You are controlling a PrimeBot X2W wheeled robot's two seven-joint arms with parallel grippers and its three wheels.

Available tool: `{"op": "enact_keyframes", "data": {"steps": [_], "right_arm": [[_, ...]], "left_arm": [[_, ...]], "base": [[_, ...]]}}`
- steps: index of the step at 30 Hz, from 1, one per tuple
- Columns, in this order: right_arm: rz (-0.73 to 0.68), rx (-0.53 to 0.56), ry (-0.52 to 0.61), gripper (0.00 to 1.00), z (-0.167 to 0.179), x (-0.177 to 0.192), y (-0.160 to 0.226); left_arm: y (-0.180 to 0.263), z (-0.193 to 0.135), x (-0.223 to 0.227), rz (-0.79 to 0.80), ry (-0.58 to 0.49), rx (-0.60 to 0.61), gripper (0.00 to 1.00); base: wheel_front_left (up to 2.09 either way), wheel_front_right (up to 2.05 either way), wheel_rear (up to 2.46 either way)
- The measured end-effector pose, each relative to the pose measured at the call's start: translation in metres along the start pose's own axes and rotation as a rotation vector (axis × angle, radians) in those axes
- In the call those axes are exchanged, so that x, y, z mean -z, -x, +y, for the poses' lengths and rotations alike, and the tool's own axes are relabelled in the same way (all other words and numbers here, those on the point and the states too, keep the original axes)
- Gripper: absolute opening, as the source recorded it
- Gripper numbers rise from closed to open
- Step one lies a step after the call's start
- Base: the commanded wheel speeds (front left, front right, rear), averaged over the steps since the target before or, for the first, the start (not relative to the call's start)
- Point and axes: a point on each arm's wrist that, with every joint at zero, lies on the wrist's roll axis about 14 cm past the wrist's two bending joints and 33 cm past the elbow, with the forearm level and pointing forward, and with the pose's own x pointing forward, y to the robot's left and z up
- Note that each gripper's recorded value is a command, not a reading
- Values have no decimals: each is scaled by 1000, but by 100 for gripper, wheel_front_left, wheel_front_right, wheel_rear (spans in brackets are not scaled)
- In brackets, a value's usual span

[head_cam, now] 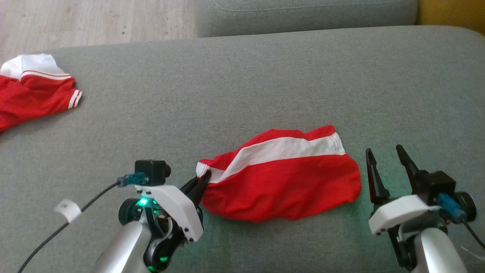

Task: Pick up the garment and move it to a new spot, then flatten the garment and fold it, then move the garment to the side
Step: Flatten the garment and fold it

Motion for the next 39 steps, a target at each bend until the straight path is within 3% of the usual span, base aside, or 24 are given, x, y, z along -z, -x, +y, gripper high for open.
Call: {"op": "enact_keyframes", "data": {"steps": [8,12,19,25,26,28,29,34,39], "right_arm": [[77,-14,43,100,-7,0,-30],[208,-44,78,100,-8,16,-47],[476,-168,105,100,22,61,-57],[548,-240,159,100,35,72,-62],[551,-248,172,93,36,72,-63],[550,-261,189,55,38,71,-66],[544,-266,197,48,38,70,-68],[530,-274,217,42,38,69,-69],[525,-282,228,25,38,71,-66]], "left_arm": [[2,3,-9,-85,6,-16,0],[3,6,-13,-121,2,-35,0],[2,6,-11,-144,25,-41,0],[0,9,-9,-144,29,-49,0],[-1,10,-8,-145,30,-49,0],[-1,10,-8,-146,31,-50,0],[-2,10,-8,-145,31,-49,0],[-3,10,-9,-150,28,-48,0],[-4,9,-10,-148,23,-45,0]], "base": [[0,0,0],[0,0,0],[0,0,0],[0,0,0],[0,0,0],[0,0,0],[0,0,0],[0,0,0],[0,0,0]]}}
